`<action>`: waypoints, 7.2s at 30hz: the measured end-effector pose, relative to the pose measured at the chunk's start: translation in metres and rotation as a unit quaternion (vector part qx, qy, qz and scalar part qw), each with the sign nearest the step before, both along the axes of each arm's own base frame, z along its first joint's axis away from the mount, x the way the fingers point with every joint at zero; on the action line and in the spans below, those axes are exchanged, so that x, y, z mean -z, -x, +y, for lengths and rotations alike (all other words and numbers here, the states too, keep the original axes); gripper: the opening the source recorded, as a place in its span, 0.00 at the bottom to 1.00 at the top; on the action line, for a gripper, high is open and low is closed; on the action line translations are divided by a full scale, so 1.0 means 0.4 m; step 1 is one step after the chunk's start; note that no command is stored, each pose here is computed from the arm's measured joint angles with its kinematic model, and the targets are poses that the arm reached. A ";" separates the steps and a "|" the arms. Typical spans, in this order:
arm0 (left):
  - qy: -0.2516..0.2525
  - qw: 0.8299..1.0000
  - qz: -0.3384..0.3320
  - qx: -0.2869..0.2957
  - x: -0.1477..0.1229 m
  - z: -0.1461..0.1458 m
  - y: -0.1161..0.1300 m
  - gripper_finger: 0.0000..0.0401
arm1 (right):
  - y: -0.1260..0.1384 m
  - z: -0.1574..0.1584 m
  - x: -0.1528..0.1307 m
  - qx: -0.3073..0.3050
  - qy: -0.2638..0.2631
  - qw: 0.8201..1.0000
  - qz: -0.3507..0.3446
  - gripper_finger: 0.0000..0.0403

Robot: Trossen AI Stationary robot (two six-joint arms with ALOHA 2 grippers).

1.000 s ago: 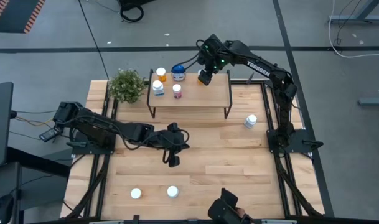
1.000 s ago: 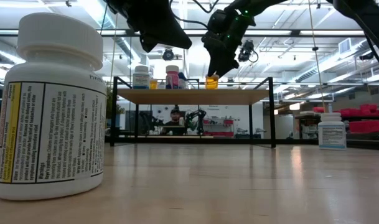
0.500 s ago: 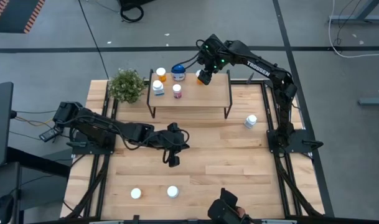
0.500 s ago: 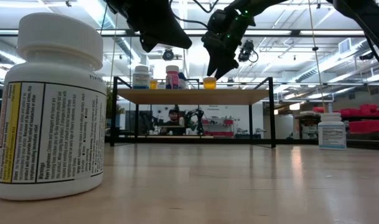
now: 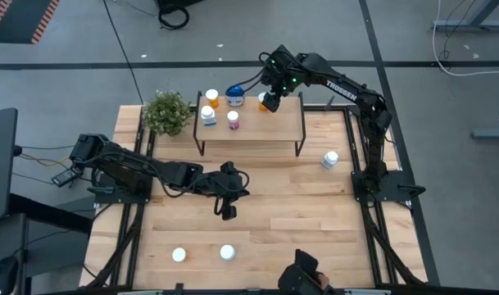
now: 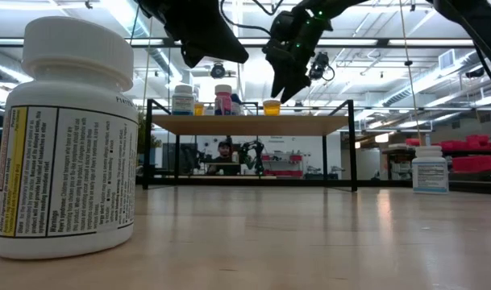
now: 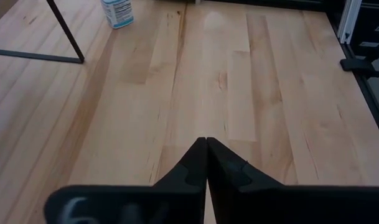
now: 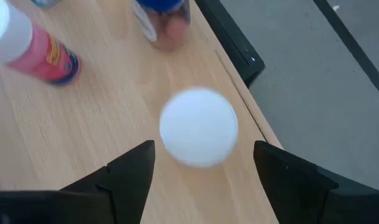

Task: Pick and place medicine bottles onto shelf by color
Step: Put the white blue pill bottle on the shelf

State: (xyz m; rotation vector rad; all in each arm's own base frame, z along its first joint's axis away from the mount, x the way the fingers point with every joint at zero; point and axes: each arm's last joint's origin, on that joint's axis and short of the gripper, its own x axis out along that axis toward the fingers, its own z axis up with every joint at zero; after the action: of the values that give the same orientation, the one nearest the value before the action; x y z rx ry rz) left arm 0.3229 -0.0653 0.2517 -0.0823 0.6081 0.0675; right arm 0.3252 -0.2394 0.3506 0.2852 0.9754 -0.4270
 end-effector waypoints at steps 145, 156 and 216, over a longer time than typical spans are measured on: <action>-0.004 1.000 0.002 0.008 0.001 -0.008 0.002 0.03 | 0.421 0.415 0.109 0.202 -0.117 0.968 0.092 0.48; -0.005 1.000 0.002 0.008 0.001 -0.008 0.002 0.05 | 0.353 0.429 -0.080 0.167 -0.085 0.979 0.082 0.48; 0.002 1.000 -0.009 0.017 -0.004 -0.028 0.004 0.05 | 0.047 0.246 -0.059 0.054 0.026 0.992 0.114 0.69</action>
State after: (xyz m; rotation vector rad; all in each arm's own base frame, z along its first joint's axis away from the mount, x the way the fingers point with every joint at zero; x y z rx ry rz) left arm 0.3214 -0.0763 0.2531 -0.0759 0.5918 0.0324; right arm 0.3062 -0.1411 0.3743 0.2460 1.1743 -0.5937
